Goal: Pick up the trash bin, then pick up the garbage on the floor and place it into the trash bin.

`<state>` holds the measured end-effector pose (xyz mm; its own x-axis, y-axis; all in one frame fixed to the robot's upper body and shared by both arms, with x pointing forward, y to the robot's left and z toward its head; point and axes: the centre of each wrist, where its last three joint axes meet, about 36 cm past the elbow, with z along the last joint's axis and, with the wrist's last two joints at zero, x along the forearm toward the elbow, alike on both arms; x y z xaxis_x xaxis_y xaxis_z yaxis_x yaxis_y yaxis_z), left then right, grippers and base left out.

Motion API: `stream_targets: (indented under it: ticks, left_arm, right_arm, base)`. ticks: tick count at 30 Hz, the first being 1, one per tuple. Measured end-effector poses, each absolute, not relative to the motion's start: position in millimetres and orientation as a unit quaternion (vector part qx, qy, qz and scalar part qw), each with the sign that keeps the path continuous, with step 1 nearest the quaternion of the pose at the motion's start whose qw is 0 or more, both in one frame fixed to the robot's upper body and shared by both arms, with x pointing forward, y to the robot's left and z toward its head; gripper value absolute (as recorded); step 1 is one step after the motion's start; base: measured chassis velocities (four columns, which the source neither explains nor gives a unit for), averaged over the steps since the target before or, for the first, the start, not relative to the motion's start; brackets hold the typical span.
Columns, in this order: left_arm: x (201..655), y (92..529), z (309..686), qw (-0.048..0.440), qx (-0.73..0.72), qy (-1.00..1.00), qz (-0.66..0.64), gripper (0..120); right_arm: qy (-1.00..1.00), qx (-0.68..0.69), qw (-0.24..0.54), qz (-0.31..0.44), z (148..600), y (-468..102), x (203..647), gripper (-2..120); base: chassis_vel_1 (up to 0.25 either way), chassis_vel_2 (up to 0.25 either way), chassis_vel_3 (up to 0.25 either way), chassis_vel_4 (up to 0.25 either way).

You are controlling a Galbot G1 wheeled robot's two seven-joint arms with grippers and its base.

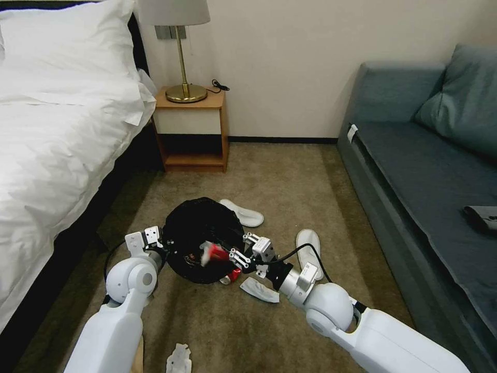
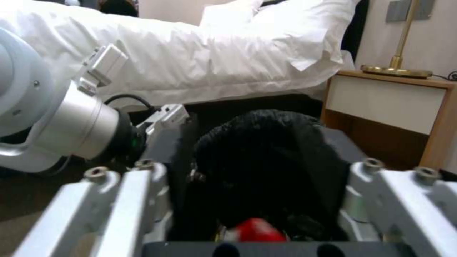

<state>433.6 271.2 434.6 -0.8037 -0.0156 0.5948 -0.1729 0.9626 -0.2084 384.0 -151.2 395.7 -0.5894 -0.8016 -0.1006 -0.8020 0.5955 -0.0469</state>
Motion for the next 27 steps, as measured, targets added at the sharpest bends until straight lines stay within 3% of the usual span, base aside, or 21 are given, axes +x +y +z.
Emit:
stream_targets:
  ticks: [3, 8, 12, 23, 27]
  left_arm:
    - [432.8, 271.2, 436.2, 0.308, 0.049, -0.942, 0.127, 0]
    - [431.5, 271.5, 438.3, 0.306, 0.048, -0.943, 0.126, 0]
    - [431.6, 271.3, 438.5, 0.305, 0.048, -0.943, 0.126, 0]
    - [434.2, 275.9, 434.5, 0.309, 0.055, -0.941, 0.123, 0]
    - [436.5, 279.2, 429.0, 0.315, 0.062, -0.939, 0.122, 0]
  right_arm:
    - [0.892, -0.45, 0.055, 0.002, 395.4, -151.0, 384.1, 66]
    - [0.892, -0.45, 0.053, 0.001, 395.3, -150.9, 384.0, 91]
    - [0.892, -0.449, 0.052, 0.0, 395.8, -151.6, 384.5, 99]
    - [0.892, -0.446, 0.068, -0.008, 411.8, -154.7, 395.4, 100]
    - [0.891, -0.442, 0.099, -0.023, 447.0, -162.0, 411.8, 100]
  base:
    - [0.0, 0.0, 0.0, 0.0]
    - [0.0, 0.0, 0.0, 0.0]
    - [0.0, 0.0, 0.0, 0.0]
    - [0.0, 0.0, 0.0, 0.0]
    - [0.0, 0.0, 0.0, 0.0]
